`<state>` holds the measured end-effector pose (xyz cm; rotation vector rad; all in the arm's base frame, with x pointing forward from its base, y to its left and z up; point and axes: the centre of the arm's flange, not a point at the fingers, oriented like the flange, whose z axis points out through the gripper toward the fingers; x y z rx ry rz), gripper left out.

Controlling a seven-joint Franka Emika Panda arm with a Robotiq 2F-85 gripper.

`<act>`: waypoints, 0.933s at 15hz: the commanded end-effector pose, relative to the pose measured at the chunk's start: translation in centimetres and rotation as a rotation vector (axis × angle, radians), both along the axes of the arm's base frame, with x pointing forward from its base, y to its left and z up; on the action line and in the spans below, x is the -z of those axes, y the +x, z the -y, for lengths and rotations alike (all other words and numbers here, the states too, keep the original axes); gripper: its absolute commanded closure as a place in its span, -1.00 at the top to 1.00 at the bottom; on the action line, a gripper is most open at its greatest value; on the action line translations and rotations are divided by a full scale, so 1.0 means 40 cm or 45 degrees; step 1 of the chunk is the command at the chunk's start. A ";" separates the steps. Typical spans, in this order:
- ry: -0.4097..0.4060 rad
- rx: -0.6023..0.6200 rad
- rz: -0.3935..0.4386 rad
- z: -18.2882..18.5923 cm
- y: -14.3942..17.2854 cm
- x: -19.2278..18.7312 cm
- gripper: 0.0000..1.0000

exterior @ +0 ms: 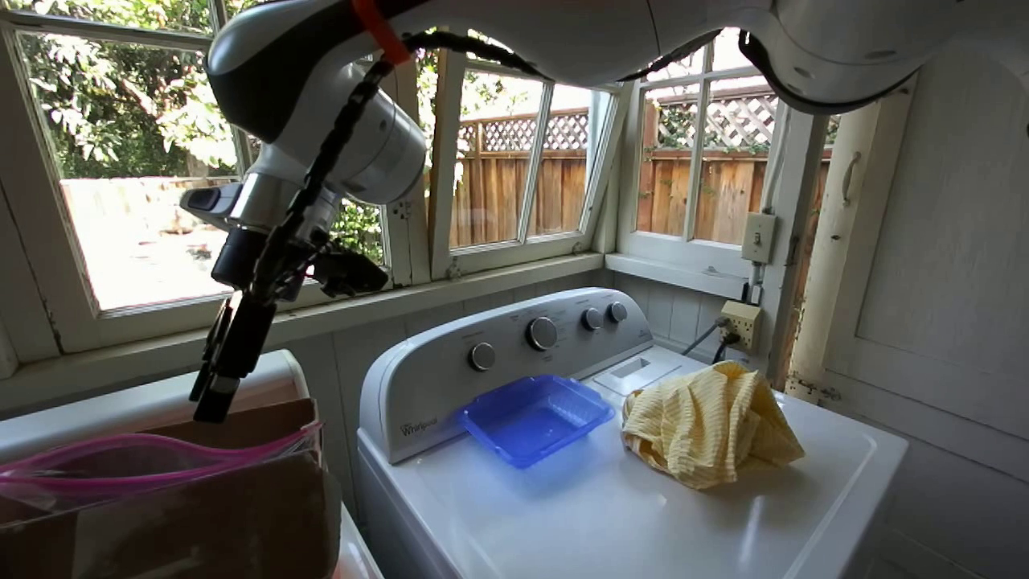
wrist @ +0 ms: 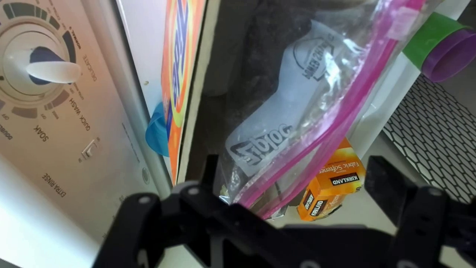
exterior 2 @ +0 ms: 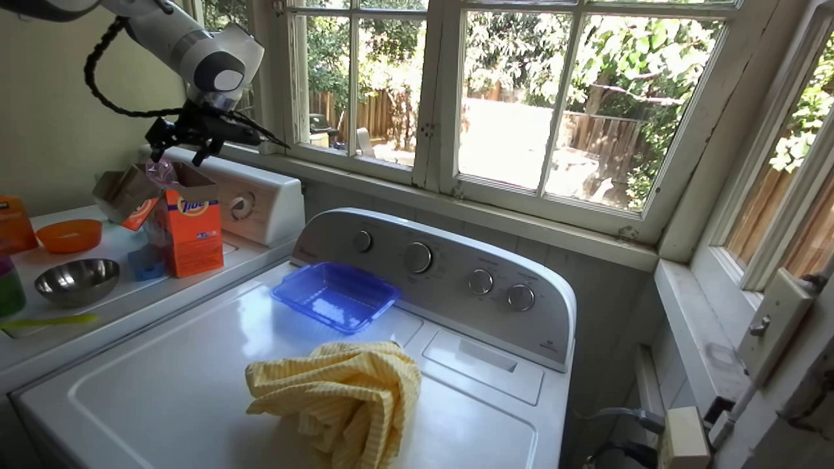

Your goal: Remove the plastic from the box

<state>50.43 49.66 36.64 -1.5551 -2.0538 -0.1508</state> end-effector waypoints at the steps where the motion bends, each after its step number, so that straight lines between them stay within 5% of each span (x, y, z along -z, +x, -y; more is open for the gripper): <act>1: 0.030 -0.018 -0.060 -0.024 -0.021 0.039 1.00; 7: 0.011 -0.038 -0.117 -0.046 -0.055 0.082 1.00; 14: -0.043 -0.069 -0.057 -0.058 -0.070 0.102 1.00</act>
